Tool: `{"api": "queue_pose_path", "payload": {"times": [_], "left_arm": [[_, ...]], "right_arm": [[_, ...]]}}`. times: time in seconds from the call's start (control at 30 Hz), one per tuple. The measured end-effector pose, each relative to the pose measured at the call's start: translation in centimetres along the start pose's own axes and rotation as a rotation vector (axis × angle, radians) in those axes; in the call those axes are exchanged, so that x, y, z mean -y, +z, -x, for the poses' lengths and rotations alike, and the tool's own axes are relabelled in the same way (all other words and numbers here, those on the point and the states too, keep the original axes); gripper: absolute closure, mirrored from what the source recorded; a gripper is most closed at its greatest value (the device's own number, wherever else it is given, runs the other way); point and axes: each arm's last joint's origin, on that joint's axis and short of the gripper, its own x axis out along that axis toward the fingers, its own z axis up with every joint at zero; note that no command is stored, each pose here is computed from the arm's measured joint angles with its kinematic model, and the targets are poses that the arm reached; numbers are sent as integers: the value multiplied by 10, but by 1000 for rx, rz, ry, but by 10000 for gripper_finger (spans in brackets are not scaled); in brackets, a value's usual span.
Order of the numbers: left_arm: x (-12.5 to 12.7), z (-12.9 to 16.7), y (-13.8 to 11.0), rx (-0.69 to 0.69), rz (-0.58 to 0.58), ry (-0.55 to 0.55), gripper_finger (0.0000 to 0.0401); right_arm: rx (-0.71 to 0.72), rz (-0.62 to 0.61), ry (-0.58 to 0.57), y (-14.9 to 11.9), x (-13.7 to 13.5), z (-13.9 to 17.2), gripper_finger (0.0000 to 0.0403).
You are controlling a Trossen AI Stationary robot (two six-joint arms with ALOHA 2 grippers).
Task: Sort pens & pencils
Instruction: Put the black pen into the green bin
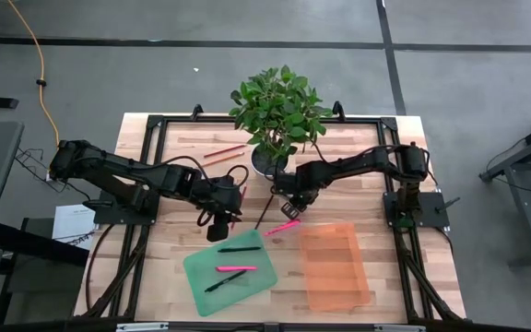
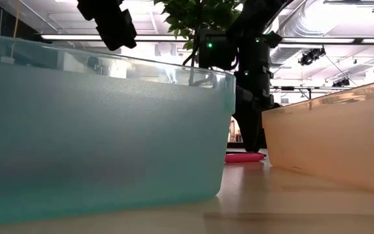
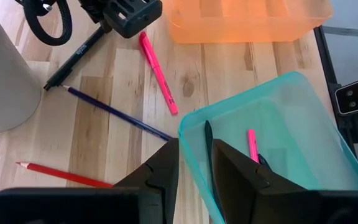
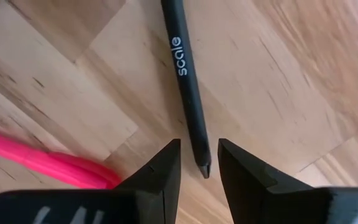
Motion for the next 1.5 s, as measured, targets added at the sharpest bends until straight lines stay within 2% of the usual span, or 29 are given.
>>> {"api": "queue_pose_path", "payload": {"times": [1.1,1.2,1.5], "left_arm": [[0,0,0,0,3,0,316],[0,0,0,0,3,0,316],[0,0,0,0,3,0,316]], "right_arm": [[-68,49,35,8,5,-15,305],[-71,51,31,7,6,-15,317],[-73,59,24,7,6,-16,394]]}}
